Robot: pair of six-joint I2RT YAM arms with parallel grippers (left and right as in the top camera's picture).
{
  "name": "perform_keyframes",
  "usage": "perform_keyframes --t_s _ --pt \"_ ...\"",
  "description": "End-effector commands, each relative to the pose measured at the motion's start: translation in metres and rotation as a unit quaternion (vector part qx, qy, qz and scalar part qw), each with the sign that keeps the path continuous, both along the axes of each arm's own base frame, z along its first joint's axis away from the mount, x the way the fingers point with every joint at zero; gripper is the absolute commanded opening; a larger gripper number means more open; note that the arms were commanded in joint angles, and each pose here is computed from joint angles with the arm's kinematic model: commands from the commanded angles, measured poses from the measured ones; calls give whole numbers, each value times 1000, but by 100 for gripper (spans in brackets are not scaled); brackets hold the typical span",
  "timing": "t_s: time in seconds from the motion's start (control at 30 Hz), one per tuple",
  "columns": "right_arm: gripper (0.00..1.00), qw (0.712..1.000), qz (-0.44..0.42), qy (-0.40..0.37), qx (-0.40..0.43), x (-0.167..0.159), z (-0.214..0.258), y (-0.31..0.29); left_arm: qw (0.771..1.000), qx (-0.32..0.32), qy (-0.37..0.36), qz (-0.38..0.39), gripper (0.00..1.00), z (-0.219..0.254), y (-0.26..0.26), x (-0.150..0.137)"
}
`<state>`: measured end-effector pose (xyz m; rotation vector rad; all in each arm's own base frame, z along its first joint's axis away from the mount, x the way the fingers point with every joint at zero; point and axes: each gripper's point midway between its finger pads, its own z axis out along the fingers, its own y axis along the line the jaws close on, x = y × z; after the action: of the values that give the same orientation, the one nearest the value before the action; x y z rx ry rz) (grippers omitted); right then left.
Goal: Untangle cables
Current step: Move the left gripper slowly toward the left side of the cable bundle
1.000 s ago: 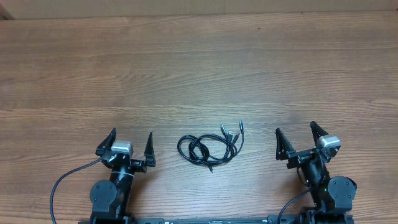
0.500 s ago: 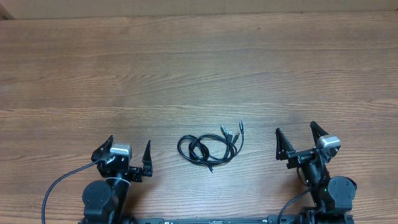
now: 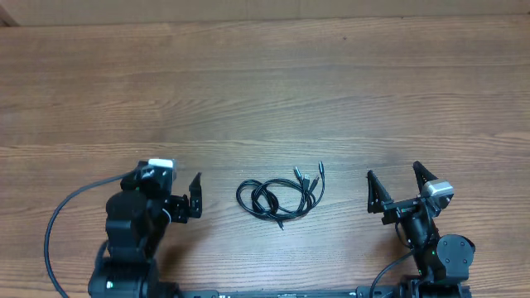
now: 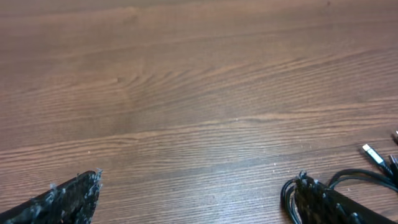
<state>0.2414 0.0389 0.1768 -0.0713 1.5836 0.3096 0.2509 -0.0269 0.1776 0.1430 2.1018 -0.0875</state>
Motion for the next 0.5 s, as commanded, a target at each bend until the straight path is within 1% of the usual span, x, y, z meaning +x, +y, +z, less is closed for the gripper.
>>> perform_keyframes --t_s 0.0,0.17,0.47 --pt "100 1000 -3 -3 -2 0 -2 -1 1000 -1 5 -22 100 7 -6 6" --pt "100 1000 -3 -3 -2 0 -2 -1 999 -5 28 -29 100 -2 -9 6" --pt "100 1000 -3 -3 -2 0 -2 -1 999 2 35 -33 100 15 -9 0"
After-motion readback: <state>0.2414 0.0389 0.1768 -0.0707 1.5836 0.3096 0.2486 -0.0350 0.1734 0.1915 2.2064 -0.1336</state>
